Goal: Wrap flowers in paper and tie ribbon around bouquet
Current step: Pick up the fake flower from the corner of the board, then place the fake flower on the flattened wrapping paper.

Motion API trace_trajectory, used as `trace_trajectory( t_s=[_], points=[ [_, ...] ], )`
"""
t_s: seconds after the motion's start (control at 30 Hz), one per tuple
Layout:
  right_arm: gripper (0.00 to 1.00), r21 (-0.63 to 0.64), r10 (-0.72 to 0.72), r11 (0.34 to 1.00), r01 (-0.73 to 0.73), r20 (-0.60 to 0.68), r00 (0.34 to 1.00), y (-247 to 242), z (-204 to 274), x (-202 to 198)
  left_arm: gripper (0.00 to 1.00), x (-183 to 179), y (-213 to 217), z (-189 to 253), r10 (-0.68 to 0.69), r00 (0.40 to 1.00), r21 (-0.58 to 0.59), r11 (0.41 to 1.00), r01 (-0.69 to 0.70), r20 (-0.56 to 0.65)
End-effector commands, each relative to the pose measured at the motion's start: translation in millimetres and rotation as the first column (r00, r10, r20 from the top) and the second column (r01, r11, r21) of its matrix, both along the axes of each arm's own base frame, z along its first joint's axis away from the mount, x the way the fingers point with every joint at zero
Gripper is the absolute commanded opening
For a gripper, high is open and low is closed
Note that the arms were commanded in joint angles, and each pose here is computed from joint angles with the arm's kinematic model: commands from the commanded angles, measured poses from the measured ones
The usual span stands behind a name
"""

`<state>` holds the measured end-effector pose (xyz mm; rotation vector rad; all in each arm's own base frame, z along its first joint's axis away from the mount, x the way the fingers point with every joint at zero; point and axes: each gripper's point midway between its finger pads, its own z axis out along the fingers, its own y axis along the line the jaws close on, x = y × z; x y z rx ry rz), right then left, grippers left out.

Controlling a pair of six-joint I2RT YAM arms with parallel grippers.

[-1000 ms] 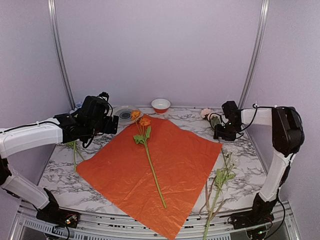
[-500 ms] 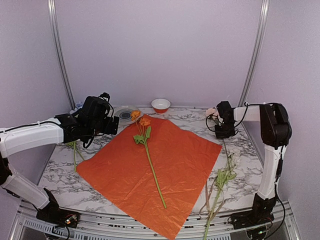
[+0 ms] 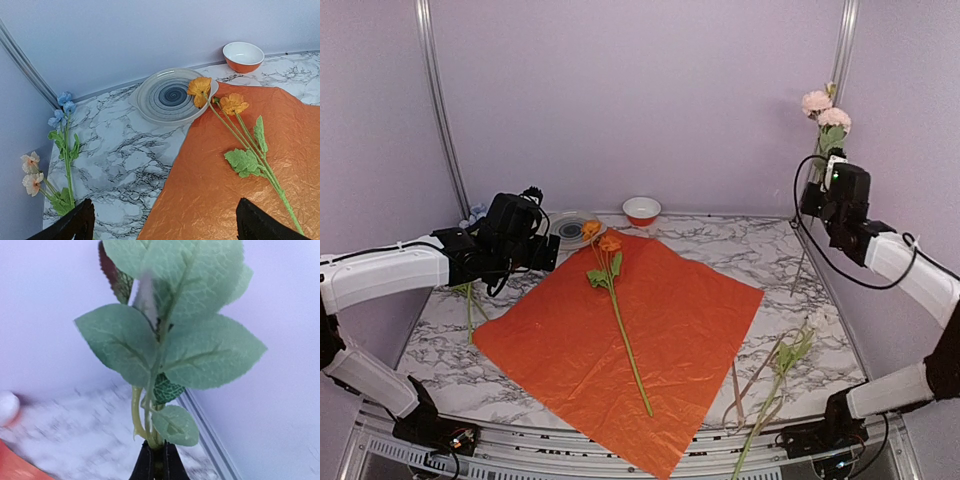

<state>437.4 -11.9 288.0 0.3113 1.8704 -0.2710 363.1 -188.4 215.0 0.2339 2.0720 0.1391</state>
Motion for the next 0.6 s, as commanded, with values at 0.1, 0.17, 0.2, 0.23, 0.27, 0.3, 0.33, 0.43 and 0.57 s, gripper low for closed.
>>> trace_trajectory(
  t_s=[0.1, 0.17, 0.2, 0.23, 0.27, 0.3, 0.33, 0.43, 0.57],
  points=[
    [0.0, -0.05, 0.394, 0.857, -0.513, 0.704, 0.59, 73.3, 128.5, -73.1, 0.99, 1.2, 0.9, 6.9, -0.002, 1.0, -0.007, 1.0, 0.003, 0.022],
    [0.0, -0.043, 0.392, 0.852, -0.522, 0.715, 0.579, 73.7, 134.2, -76.2, 0.99, 0.8, 0.9, 8.4, -0.004, 1.0, -0.011, 1.0, 0.004, 0.025],
    [0.0, -0.04, 0.422, 0.826, -0.562, 0.704, 0.571, 81.4, 138.3, -75.8, 0.99, 0.6, 0.9, 9.1, -0.005, 1.0, -0.012, 1.0, 0.005, 0.026],
    [0.0, -0.023, 0.477, 0.779, -0.627, 0.67, 0.568, 94.9, 140.3, -72.5, 0.99, 0.1, 0.8, 9.2, -0.005, 1.0, -0.013, 1.0, 0.006, 0.026],
    [0.0, 0.023, 0.557, 0.697, -0.717, 0.613, 0.561, 115.8, 134.7, -64.8, 0.99, 0.2, 1.3, 9.6, -0.004, 1.0, -0.013, 1.0, 0.004, 0.027],
    [0.0, 0.115, 0.605, 0.624, -0.773, 0.555, 0.571, 132.2, 127.7, -56.0, 0.99, 0.0, 1.0, 9.7, -0.005, 1.0, -0.013, 1.0, 0.005, 0.028],
    [0.0, 0.246, 0.64, 0.548, -0.8, 0.492, 0.59, 148.8, 113.6, -47.6, 0.99, 0.4, 1.3, 9.8, -0.004, 1.0, -0.012, 1.0, 0.004, 0.028],
    [0.0, 0.63, 0.748, 0.359, -0.689, 0.248, 0.616, 216.5, 50.1, -46.5, 0.99, 0.7, 1.7, 8.8, -0.002, 1.0, -0.006, 1.0, 0.002, 0.027],
    [0.0, 0.758, 0.925, 0.125, -0.64, 0.144, 0.352, 335.3, -13.4, -110.9, 0.99, 1.3, 2.3, 7.7, 0.001, 1.0, 0.001, 1.0, -0.001, 0.026]
  ],
)
